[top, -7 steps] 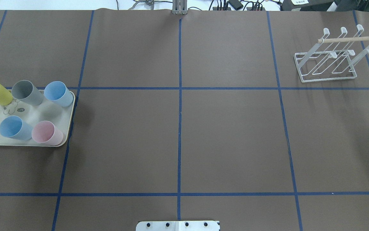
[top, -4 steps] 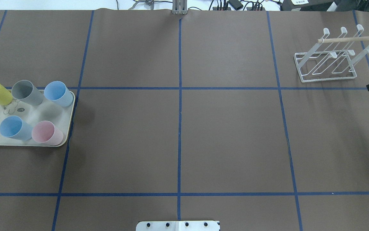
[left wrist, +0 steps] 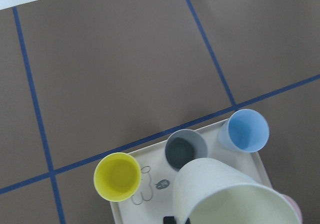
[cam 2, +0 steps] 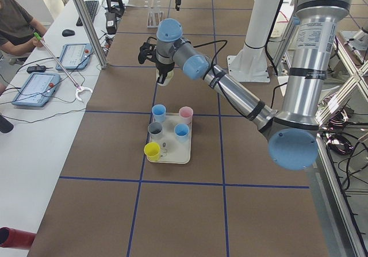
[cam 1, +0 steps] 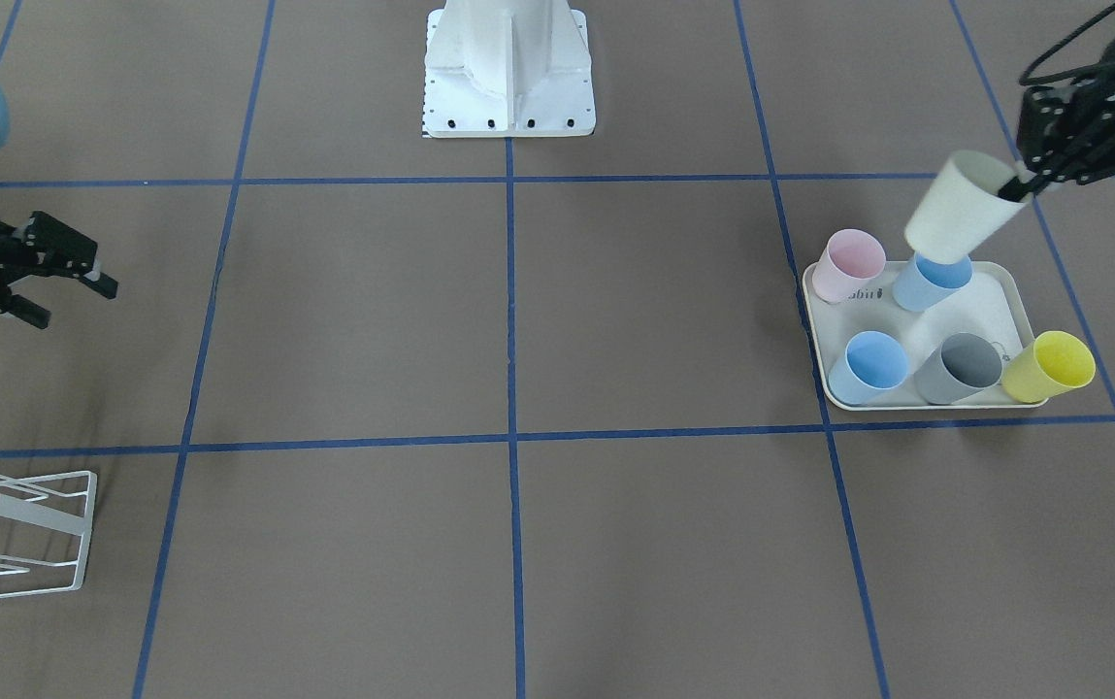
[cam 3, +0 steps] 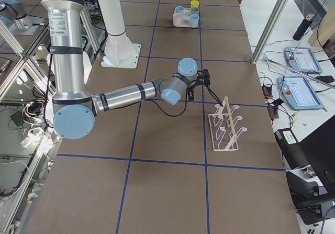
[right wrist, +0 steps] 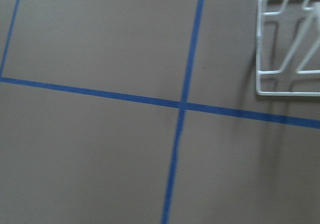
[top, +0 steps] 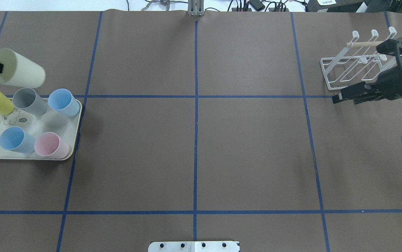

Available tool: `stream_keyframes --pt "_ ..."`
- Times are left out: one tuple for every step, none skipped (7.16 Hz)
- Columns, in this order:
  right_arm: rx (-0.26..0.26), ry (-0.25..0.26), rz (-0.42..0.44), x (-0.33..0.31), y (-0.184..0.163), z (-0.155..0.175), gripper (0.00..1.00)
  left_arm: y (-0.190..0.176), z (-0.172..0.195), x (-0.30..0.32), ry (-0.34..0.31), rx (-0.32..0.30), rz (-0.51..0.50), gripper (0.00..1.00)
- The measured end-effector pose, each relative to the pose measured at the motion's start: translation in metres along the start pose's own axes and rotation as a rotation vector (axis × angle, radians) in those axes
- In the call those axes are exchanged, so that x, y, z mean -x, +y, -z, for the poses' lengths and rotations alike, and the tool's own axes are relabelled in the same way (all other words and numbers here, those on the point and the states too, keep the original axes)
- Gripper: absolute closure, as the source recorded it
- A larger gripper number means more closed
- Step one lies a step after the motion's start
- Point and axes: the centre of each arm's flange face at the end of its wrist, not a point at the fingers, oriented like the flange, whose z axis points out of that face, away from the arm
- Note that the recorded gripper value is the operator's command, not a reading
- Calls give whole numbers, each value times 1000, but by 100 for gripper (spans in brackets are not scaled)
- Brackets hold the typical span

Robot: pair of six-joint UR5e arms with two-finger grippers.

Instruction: Transfer IKEA cup to right arm and place on rack

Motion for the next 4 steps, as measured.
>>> stream_keyframes --pt "0 -41 -44 49 -2 -17 0 -4 -22 -48 45 37 50 100" --pt "-7 -80 -95 96 -1 -31 0 -4 -46 -93 82 82 97 100" --pt "-10 -127 -142 145 -2 -41 0 -6 -71 -135 104 121 134 100" --pt "-3 -173 -177 188 -4 -45 0 -6 -96 -171 109 140 147 100"
